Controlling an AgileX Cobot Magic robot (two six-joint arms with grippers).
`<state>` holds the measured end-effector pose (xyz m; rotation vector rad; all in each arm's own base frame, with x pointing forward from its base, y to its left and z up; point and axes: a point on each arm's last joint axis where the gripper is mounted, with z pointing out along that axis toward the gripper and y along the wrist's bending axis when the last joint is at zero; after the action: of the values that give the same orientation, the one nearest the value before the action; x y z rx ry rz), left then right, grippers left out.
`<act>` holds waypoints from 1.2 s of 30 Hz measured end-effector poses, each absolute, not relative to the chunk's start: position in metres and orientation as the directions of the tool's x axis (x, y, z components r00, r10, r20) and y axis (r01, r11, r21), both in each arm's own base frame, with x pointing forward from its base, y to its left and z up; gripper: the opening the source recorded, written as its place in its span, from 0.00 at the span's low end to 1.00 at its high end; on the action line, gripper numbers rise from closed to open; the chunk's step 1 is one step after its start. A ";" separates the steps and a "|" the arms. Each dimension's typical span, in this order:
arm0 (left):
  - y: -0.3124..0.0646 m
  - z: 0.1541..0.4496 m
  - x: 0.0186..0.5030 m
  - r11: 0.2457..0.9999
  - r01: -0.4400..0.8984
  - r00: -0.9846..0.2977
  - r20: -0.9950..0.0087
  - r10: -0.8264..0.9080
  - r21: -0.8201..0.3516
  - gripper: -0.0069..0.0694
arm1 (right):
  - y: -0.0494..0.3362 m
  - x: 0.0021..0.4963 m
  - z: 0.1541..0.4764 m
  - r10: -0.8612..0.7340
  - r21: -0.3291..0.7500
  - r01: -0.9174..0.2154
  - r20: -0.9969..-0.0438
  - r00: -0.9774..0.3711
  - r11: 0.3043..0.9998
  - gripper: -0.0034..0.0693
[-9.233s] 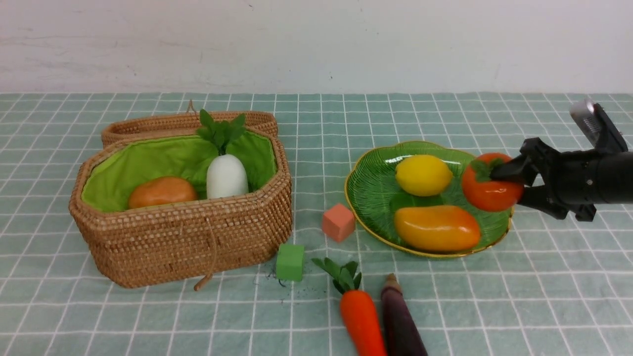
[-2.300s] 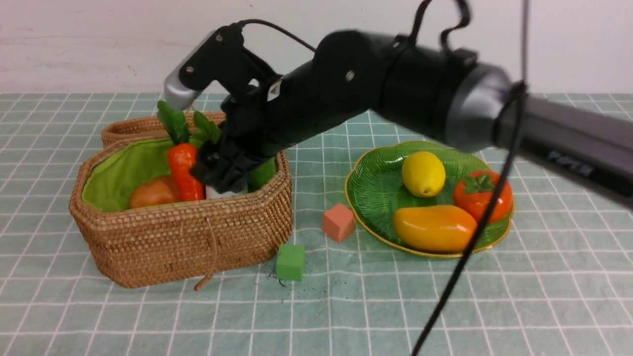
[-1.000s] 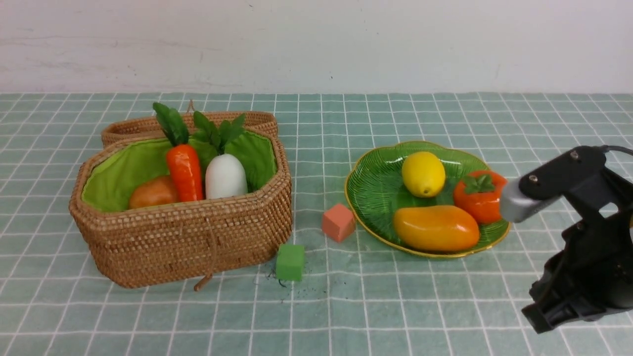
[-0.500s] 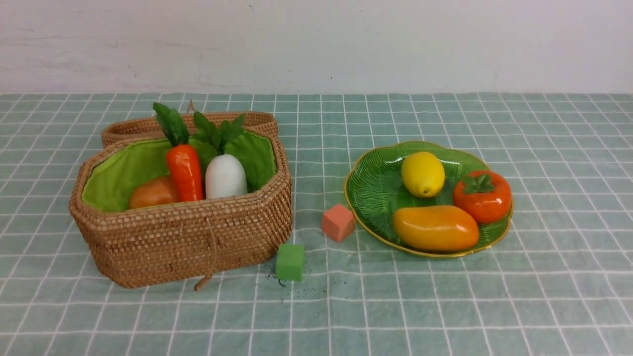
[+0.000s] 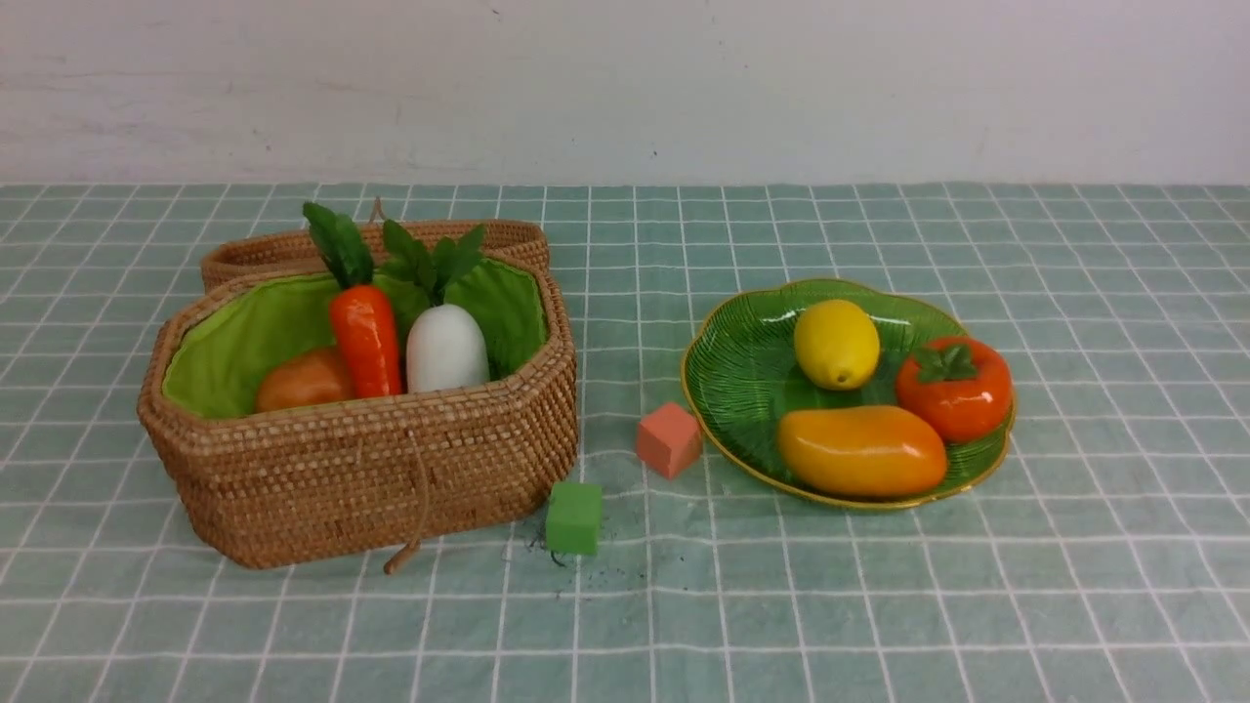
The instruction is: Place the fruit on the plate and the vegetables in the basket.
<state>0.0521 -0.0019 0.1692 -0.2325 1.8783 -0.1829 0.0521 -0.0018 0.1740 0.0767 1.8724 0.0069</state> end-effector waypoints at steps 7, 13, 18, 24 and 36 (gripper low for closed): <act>-0.002 0.169 0.052 0.968 -0.069 -0.305 -0.919 -0.251 -0.242 0.40 | -0.001 0.052 0.174 0.027 0.017 0.037 -0.954 -0.298 0.999 0.08; -0.002 0.169 0.052 0.968 -0.069 -0.305 -0.919 -0.251 -0.242 0.40 | -0.001 0.052 0.174 0.031 0.021 0.037 -0.954 -0.298 0.999 0.08; -0.002 0.169 0.052 0.968 -0.069 -0.305 -0.919 -0.251 -0.242 0.40 | -0.001 0.052 0.174 0.031 0.021 0.037 -0.954 -0.298 0.999 0.09; -0.002 0.169 0.052 0.968 -0.069 -0.305 -0.919 -0.251 -0.242 0.40 | -0.001 0.052 0.174 0.031 0.021 0.037 -0.954 -0.298 0.999 0.10; -0.002 0.169 0.052 0.968 -0.069 -0.305 -0.919 -0.251 -0.242 0.40 | -0.001 0.052 0.174 0.032 0.022 0.037 -0.954 -0.298 0.999 0.13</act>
<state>0.0521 -0.0019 0.1692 -0.2325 1.8783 -0.1829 0.0521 -0.0013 0.1739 0.0494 1.8736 -0.0052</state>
